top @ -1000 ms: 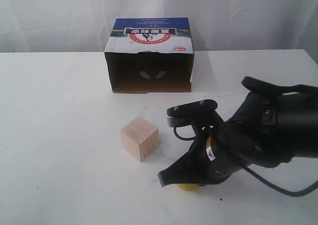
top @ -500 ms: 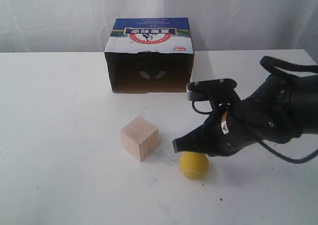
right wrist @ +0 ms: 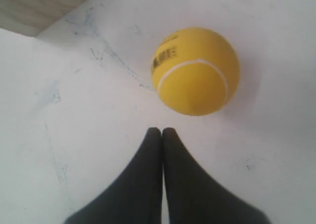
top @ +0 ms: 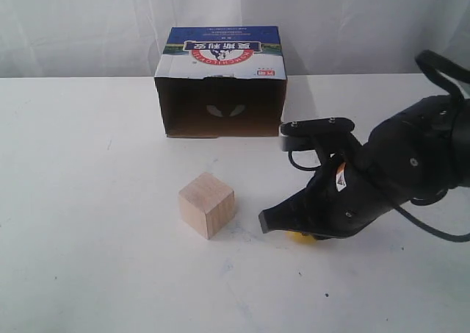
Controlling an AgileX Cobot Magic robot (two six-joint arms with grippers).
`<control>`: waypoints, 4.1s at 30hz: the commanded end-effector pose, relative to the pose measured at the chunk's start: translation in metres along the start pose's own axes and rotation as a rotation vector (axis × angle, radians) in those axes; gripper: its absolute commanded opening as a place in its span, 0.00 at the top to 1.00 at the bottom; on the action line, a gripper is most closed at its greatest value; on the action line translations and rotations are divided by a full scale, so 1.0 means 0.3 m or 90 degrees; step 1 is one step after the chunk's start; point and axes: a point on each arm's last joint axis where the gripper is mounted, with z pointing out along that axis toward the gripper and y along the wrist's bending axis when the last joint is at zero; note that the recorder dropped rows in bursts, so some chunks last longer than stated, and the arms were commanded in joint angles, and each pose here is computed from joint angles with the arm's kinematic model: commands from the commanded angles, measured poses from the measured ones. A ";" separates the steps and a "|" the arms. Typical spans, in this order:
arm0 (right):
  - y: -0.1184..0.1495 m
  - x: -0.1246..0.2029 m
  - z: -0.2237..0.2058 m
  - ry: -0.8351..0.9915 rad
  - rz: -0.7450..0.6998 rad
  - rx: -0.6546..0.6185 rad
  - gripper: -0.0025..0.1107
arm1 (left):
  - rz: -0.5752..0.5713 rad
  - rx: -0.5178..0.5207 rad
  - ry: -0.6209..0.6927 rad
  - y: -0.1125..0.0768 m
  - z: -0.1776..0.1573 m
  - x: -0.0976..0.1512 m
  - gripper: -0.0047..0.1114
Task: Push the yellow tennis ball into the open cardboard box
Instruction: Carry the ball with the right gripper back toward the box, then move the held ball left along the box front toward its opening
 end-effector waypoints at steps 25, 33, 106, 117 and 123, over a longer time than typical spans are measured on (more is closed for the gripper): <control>-0.173 -0.179 0.097 -0.163 0.003 0.096 0.98 | -0.017 0.012 -0.002 -0.005 0.000 0.002 0.96; -0.299 -0.284 0.233 -0.169 0.072 0.110 0.98 | -0.021 0.014 -0.002 -0.006 0.000 0.002 0.96; -0.303 -0.282 0.195 -0.156 0.129 0.095 0.98 | -0.020 0.014 -0.002 -0.005 0.000 0.002 0.96; -0.374 -0.415 0.120 -0.308 0.137 0.081 0.98 | -0.020 0.014 -0.002 -0.005 0.000 0.002 0.96; -0.433 -0.471 0.179 -0.281 0.179 0.104 0.98 | -0.020 0.014 -0.002 -0.005 0.000 0.002 0.96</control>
